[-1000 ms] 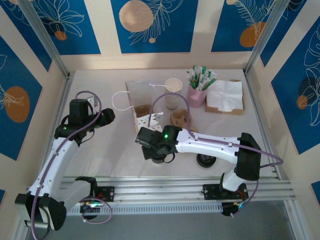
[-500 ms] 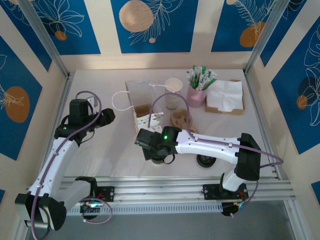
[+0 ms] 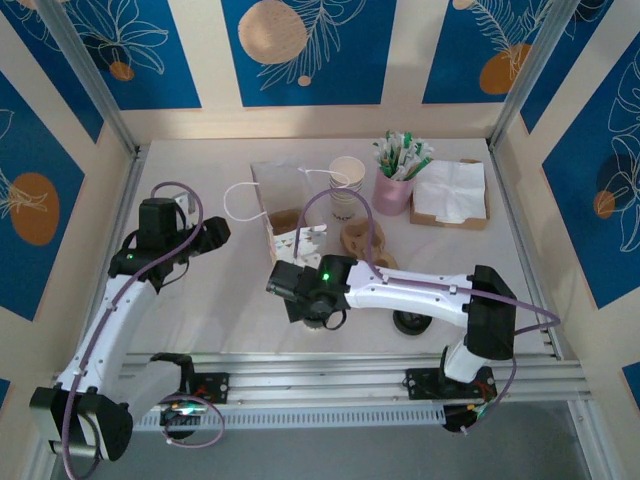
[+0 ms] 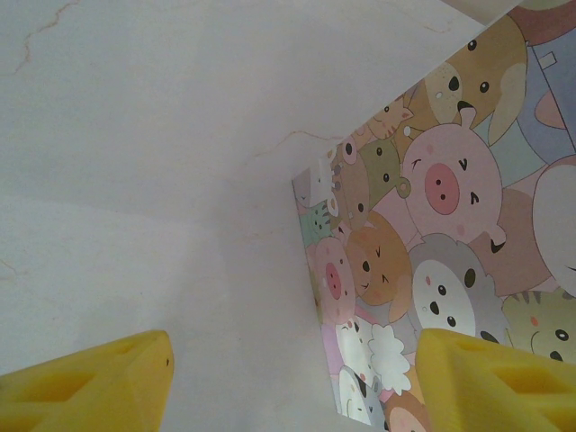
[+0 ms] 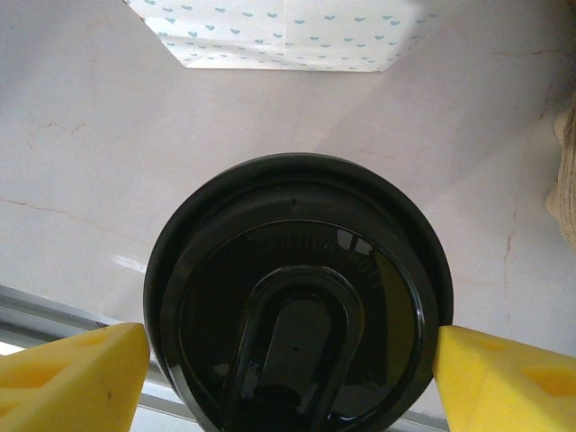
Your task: Pack the takeout coffee
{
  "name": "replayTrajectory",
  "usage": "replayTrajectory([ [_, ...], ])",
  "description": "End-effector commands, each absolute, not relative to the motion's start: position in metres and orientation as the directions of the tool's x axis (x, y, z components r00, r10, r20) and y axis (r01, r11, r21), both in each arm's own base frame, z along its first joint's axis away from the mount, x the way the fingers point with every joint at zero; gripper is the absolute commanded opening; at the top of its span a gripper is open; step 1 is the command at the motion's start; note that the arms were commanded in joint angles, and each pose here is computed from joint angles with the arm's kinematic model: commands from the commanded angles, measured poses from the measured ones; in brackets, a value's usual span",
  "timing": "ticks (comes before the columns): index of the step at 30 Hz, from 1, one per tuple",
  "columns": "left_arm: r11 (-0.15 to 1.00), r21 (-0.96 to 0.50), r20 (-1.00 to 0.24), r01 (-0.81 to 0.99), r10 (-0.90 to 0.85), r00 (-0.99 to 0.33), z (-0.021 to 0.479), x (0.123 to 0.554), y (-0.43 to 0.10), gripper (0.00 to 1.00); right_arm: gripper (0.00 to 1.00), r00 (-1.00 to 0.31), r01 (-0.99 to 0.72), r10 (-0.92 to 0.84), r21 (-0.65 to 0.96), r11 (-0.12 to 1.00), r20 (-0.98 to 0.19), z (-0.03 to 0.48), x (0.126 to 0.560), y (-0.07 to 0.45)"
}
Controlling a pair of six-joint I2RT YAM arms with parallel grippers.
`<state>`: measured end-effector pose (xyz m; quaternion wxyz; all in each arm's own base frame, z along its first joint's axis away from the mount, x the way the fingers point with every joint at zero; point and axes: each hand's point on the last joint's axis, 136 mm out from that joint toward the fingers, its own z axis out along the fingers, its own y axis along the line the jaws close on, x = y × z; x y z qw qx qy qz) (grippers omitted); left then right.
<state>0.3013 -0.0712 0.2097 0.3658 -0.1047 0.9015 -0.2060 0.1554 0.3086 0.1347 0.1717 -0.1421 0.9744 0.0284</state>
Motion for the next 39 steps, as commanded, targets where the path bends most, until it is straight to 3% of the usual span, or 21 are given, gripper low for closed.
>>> replayTrajectory([
  [1, 0.886, -0.463, -0.625, -0.034, -0.353, -0.696, 0.214, 0.302, -0.071, 0.71, 0.8, -0.907, -0.264, -0.246, 0.006, 0.964, -0.342, 0.134, 0.156, 0.312],
  [28, 0.882, -0.47, -0.609, -0.04, -0.357, -0.709, 0.209, 0.304, -0.072, 0.71, 0.81, -0.917, -0.221, -0.201, 0.021, 0.975, -0.345, 0.129, 0.17, 0.315],
  [39, 0.881, -0.471, -0.606, -0.042, -0.358, -0.711, 0.209, 0.304, -0.073, 0.71, 0.69, -0.916, -0.228, -0.207, 0.021, 0.974, -0.344, 0.132, 0.169, 0.313],
])
